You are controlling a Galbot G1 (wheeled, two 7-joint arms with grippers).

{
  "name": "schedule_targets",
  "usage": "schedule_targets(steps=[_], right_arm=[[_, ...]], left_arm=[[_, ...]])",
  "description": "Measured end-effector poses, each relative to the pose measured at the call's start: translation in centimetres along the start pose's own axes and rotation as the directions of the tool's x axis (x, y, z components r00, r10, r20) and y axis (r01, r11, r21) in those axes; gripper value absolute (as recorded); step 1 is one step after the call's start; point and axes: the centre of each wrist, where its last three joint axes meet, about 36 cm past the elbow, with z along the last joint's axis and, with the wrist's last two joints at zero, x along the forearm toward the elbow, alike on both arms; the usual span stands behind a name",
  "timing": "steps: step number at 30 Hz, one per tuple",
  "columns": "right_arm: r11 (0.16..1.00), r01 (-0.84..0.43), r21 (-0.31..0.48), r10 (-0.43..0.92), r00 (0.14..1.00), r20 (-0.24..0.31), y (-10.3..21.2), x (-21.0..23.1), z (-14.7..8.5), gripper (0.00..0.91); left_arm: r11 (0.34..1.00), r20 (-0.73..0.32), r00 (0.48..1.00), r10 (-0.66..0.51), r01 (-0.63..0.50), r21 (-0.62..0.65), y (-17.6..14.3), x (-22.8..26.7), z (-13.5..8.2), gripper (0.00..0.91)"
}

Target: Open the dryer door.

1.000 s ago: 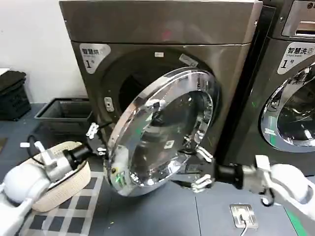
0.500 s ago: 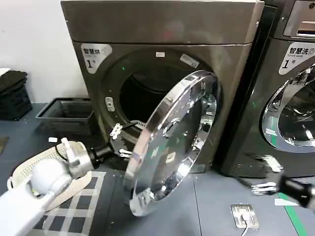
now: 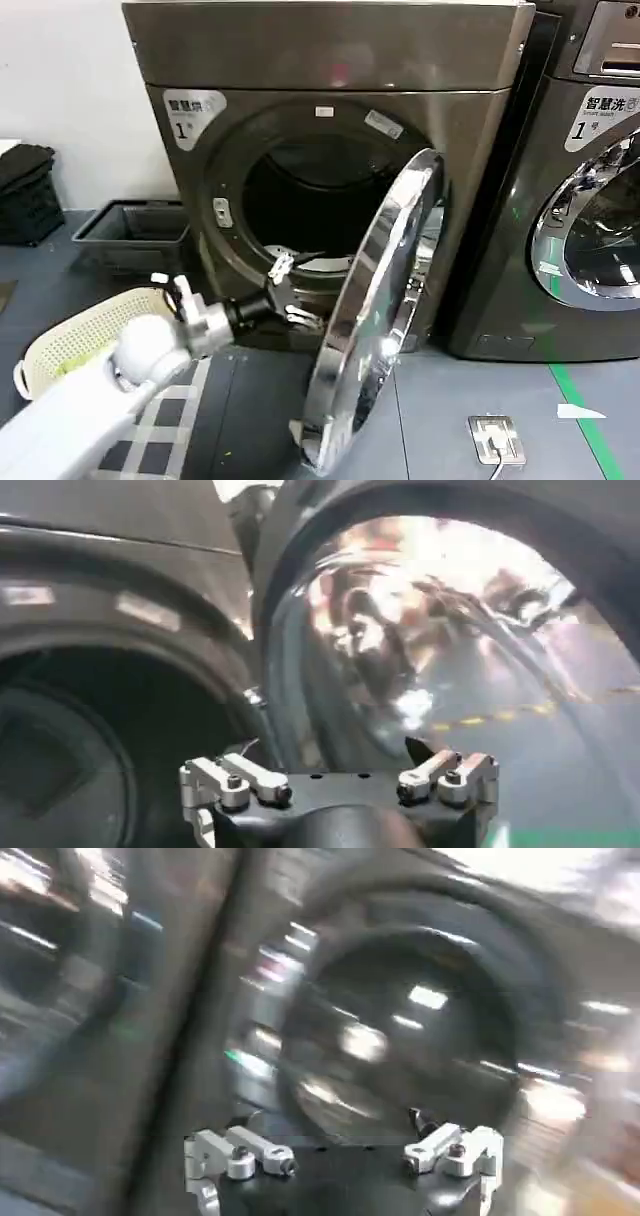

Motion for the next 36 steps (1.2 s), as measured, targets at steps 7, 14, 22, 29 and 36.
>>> schedule_targets(steps=[7,14,22,29,36], right_arm=[[0.907,-0.396,0.143,0.420,0.873,-0.248,-4.2,6.1,2.6,0.907],[0.775,-0.596,0.211,0.626,0.677,-0.388,-6.4,11.1,4.8,0.907],[0.638,-0.699,0.324,0.744,0.449,-0.495,-7.7,15.1,6.3,0.907],[0.595,-0.700,0.396,0.770,0.353,-0.532,-7.9,18.0,6.8,0.907],[0.591,-0.708,0.386,0.768,0.347,-0.539,-7.3,19.5,6.8,0.907]], left_arm=[[1.000,0.022,0.999,0.026,-0.026,-0.010,-0.4,-2.3,0.5,0.907],[0.998,0.053,0.997,0.060,-0.060,-0.003,-0.9,-4.9,0.7,0.907],[0.995,0.078,0.992,0.102,-0.101,-0.017,-2.3,-7.9,0.6,0.907],[0.988,0.103,0.983,0.153,-0.150,-0.031,-4.0,-11.2,0.6,0.907],[0.984,0.109,0.981,0.158,-0.147,-0.104,-5.1,-14.3,0.8,0.907]])
